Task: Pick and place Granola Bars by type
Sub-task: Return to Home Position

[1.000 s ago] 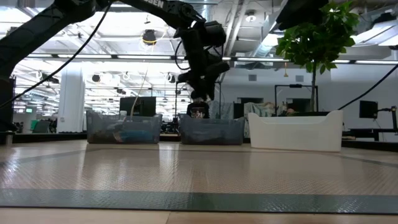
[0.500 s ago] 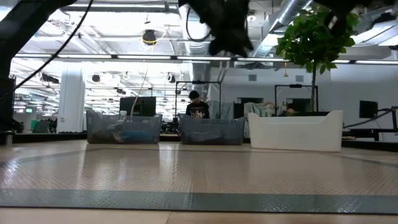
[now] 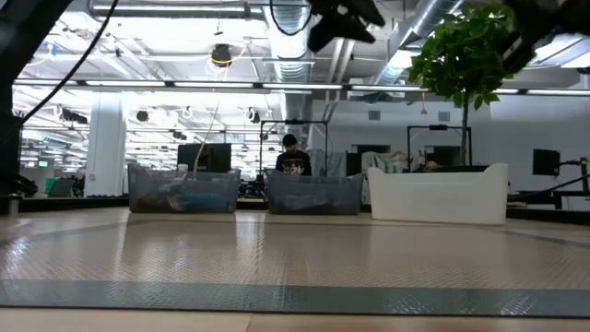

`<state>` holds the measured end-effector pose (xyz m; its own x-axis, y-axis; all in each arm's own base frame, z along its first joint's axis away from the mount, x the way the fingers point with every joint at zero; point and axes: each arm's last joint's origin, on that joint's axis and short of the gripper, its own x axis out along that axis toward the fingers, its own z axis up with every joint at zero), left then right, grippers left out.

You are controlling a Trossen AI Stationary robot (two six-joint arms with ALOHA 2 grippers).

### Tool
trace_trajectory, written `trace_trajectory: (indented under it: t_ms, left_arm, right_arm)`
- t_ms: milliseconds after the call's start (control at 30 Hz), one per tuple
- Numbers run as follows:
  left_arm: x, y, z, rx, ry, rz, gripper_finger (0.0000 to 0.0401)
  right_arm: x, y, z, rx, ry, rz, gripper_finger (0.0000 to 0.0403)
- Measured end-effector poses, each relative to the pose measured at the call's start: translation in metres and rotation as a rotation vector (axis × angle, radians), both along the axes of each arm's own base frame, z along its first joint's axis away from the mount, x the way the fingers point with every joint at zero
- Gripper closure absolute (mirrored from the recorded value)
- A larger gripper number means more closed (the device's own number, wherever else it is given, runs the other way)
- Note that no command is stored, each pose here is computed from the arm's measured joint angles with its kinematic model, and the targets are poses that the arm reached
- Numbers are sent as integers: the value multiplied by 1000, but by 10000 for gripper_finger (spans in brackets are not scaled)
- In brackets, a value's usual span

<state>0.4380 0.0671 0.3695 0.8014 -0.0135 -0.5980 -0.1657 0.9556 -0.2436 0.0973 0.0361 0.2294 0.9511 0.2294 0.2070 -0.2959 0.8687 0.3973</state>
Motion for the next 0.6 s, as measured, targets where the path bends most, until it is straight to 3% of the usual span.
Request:
trace_trajectory:
  t_ms: [200, 600]
  left_arm:
    - [-7, -5, 12, -43, -23, 24, 258]
    - [-16, -17, 25, 6, -49, -33, 258]
  right_arm:
    - [2, -4, -17, -26, 3, -5, 274]
    - [6, -14, -31, -132, 64, -61, 274]
